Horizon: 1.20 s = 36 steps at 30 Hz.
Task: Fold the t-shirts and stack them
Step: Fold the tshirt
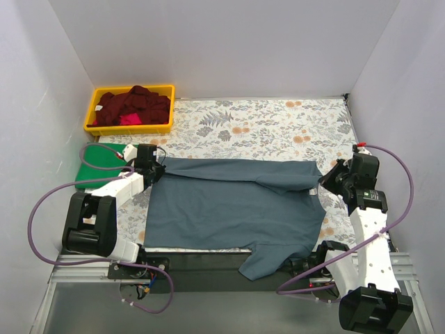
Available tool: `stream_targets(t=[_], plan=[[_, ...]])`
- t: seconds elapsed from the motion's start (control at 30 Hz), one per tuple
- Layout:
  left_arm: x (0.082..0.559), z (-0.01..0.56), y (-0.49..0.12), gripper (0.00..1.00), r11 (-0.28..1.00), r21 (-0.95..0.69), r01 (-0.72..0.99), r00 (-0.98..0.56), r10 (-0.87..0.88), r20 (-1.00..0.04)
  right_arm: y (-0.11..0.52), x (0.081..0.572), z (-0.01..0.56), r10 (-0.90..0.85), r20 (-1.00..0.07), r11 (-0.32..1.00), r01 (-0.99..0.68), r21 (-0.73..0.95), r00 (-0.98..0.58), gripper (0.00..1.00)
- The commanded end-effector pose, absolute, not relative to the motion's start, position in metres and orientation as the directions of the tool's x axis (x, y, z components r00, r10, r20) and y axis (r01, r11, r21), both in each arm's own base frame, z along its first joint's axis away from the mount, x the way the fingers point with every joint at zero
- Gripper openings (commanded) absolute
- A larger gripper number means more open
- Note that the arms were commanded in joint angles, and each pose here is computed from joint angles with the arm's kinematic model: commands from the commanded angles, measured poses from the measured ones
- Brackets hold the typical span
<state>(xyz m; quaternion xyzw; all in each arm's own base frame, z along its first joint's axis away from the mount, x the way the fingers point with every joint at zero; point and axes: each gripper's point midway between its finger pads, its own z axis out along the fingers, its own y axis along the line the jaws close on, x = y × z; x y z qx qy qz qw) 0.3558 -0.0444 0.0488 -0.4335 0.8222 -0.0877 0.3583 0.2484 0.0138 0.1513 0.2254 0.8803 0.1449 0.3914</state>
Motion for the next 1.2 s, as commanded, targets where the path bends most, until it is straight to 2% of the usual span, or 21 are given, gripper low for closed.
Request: stream_targets(t=[0.0, 0.07, 0.13, 0.23, 0.27, 0.33, 0.37, 0.5, 0.73, 0.9, 1.03, 1.17], plan=[[0.360, 0.067, -0.035, 0.00, 0.604, -0.475, -0.639, -0.314, -0.769, -0.556, 0.013, 0.251, 0.172, 0.490, -0.652, 0.868, 0.255, 0.426, -0.579, 0.01], [0.358, 0.066, -0.034, 0.00, 0.606, -0.472, -0.640, -0.317, -0.768, -0.556, 0.015, 0.249, 0.171, 0.489, -0.645, 0.868, 0.254, 0.428, -0.586, 0.01], [0.353, 0.065, -0.034, 0.05, 0.601, -0.472, -0.645, -0.314, -0.771, -0.553, 0.016, 0.245, 0.168, 0.484, -0.641, 0.870, 0.251, 0.423, -0.596, 0.01], [0.344, 0.066, -0.030, 0.24, 0.580, -0.472, -0.663, -0.296, -0.783, -0.547, 0.016, 0.240, 0.165, 0.475, -0.637, 0.875, 0.247, 0.417, -0.608, 0.06], [0.342, 0.074, -0.027, 0.38, 0.559, -0.492, -0.667, -0.261, -0.794, -0.549, 0.017, 0.238, 0.166, 0.472, -0.638, 0.876, 0.243, 0.417, -0.608, 0.11], [0.331, 0.074, -0.023, 0.48, 0.532, -0.485, -0.694, -0.239, -0.806, -0.541, 0.019, 0.236, 0.164, 0.467, -0.635, 0.878, 0.233, 0.419, -0.616, 0.12], [0.329, 0.082, -0.022, 0.58, 0.500, -0.517, -0.695, -0.200, -0.825, -0.528, 0.020, 0.236, 0.163, 0.465, -0.635, 0.878, 0.230, 0.420, -0.617, 0.12], [0.321, 0.084, -0.024, 0.68, 0.448, -0.558, -0.698, -0.164, -0.859, -0.485, 0.024, 0.234, 0.155, 0.460, -0.619, 0.877, 0.217, 0.429, -0.637, 0.12], [0.323, 0.061, -0.033, 0.68, 0.446, -0.504, -0.739, -0.225, -0.870, -0.440, 0.028, 0.235, 0.152, 0.454, -0.618, 0.876, 0.194, 0.442, -0.642, 0.08], [0.331, 0.051, -0.032, 0.58, 0.451, -0.485, -0.749, -0.231, -0.864, -0.446, 0.029, 0.236, 0.150, 0.448, -0.618, 0.876, 0.182, 0.446, -0.646, 0.06], [0.338, 0.048, -0.033, 0.42, 0.471, -0.472, -0.745, -0.249, -0.853, -0.458, 0.029, 0.236, 0.149, 0.442, -0.622, 0.880, 0.179, 0.439, -0.647, 0.04], [0.342, 0.044, -0.036, 0.35, 0.475, -0.467, -0.746, -0.262, -0.854, -0.450, 0.028, 0.237, 0.147, 0.437, -0.617, 0.882, 0.180, 0.435, -0.655, 0.03]])
